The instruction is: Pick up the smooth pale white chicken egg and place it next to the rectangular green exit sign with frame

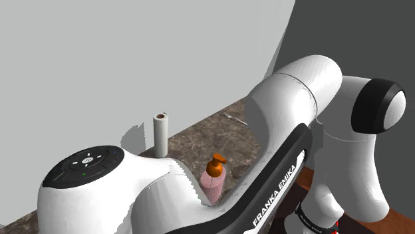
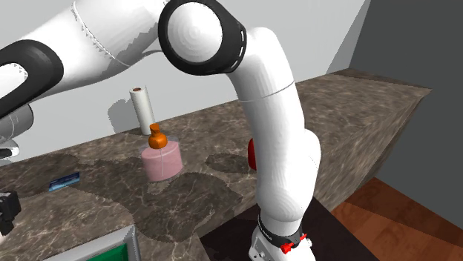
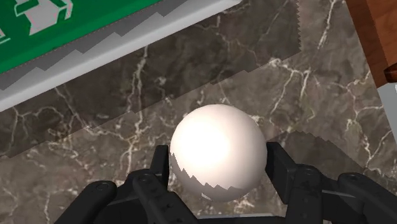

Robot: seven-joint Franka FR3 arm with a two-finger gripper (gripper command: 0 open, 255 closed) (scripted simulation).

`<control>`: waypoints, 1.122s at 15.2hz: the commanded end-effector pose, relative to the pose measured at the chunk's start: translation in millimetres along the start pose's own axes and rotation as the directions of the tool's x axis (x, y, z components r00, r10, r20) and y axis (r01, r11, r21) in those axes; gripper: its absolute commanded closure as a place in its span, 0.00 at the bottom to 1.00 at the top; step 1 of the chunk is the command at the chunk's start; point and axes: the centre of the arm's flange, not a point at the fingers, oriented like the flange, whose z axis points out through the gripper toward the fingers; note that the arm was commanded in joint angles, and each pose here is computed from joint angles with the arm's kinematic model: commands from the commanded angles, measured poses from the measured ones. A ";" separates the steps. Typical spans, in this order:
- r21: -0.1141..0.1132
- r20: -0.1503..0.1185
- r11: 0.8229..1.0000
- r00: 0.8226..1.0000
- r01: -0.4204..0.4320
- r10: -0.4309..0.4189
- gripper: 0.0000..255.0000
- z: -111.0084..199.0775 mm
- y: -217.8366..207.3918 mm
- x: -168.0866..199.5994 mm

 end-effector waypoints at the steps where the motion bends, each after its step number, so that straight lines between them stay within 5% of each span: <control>1: 0.001 0.000 1.000 1.000 0.000 0.000 1.00 11.0 1.2 1.8; 8: 0.001 0.000 1.000 1.000 0.000 0.000 1.00 45.5 5.1 8.4; 15: 0.001 0.000 1.000 1.000 0.000 0.000 1.00 45.5 5.1 8.4; 16: 0.001 0.000 1.000 1.000 0.000 0.000 0.00 45.5 5.1 8.4; 17: 0.001 0.000 1.000 1.000 0.000 0.000 0.00 45.5 5.1 8.4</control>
